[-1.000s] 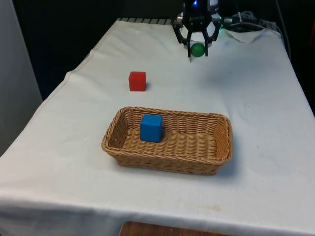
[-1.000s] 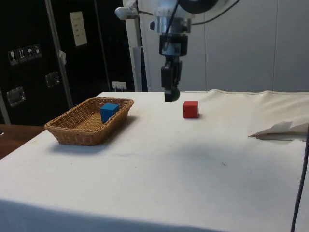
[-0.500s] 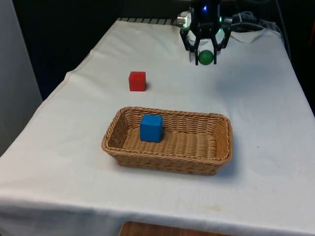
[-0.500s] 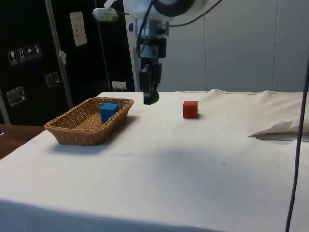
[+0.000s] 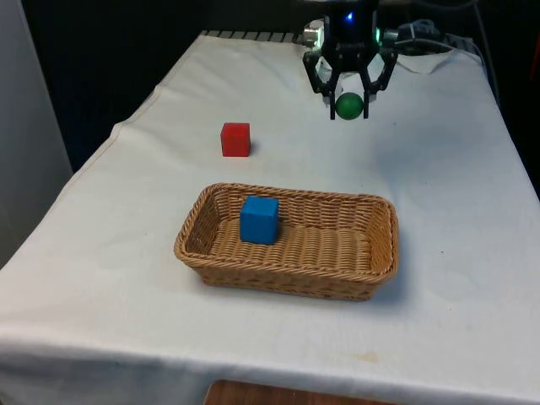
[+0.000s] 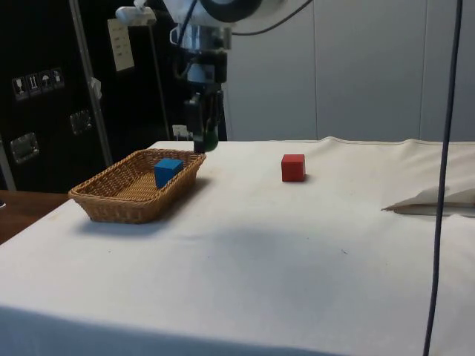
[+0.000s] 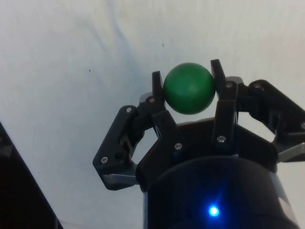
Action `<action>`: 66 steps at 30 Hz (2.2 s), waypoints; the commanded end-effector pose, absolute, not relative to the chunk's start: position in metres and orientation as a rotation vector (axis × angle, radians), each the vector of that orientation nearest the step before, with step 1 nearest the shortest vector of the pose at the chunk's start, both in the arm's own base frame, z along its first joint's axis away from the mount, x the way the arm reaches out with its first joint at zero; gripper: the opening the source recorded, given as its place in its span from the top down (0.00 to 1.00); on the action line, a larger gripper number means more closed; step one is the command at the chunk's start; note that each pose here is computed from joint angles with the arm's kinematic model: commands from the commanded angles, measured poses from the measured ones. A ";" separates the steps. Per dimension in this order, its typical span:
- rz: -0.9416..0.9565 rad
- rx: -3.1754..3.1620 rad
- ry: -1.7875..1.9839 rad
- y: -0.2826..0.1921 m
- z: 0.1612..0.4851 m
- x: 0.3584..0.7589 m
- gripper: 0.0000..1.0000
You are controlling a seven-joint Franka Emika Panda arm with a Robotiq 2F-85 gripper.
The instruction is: Place all non-red objects into the basket.
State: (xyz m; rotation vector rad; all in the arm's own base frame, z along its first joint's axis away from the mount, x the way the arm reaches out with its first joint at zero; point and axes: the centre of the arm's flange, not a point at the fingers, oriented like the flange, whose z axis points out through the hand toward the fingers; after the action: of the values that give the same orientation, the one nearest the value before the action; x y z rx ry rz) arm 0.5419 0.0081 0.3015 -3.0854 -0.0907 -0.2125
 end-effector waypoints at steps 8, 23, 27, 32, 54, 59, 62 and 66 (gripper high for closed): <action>-0.218 -3.072 -0.086 0.005 0.315 0.571 1.00; -0.241 -3.068 -0.071 0.005 0.302 0.618 1.00; -0.259 -3.079 -0.068 0.003 0.298 0.626 1.00; -0.261 -3.064 -0.063 0.002 0.286 0.644 1.00; -0.269 -3.072 -0.047 0.001 0.226 0.688 1.00; -0.258 -3.079 -0.043 0.002 0.209 0.693 1.00; -0.251 -3.084 -0.041 0.002 0.199 0.696 1.00; -0.247 -3.089 -0.042 0.002 0.197 0.697 1.00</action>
State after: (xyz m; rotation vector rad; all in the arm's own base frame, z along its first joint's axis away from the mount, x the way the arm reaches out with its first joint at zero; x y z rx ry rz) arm 0.6962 0.0018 0.1949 -3.0961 -0.0400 -0.2420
